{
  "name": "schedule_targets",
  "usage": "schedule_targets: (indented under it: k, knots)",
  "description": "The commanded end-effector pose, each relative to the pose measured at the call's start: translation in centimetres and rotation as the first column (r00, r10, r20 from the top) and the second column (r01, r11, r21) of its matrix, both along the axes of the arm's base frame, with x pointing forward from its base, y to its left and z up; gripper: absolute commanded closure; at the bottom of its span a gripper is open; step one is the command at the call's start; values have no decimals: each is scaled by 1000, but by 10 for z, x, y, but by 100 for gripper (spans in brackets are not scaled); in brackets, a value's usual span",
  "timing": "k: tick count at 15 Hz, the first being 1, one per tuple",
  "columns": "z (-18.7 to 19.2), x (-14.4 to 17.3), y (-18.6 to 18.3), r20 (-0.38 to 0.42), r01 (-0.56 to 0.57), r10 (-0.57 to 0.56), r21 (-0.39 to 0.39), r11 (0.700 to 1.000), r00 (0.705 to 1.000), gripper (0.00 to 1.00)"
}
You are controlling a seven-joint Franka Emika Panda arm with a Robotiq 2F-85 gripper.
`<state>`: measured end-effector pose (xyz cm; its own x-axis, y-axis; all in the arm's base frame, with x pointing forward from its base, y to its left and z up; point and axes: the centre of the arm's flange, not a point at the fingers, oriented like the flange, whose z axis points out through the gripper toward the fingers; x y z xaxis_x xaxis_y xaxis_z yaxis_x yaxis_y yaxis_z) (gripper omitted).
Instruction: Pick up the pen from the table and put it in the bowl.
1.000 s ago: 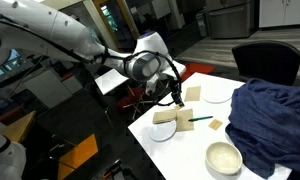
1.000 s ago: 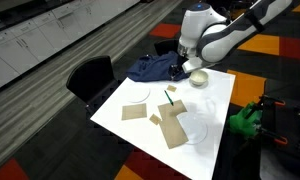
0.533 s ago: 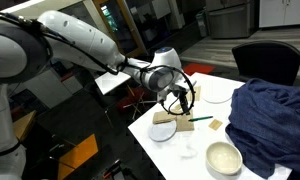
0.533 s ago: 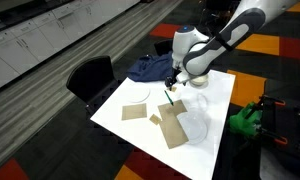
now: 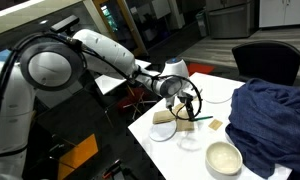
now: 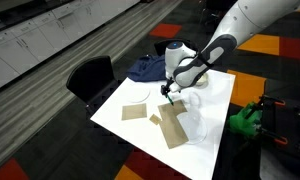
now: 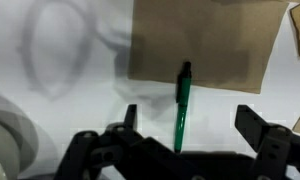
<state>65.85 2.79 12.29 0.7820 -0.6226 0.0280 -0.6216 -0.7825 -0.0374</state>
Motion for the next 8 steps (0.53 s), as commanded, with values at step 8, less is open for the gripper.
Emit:
schedule_targets:
  k: [8]
  knots:
    - [2,-2,-3,10,45,-45,-48,998,999,0]
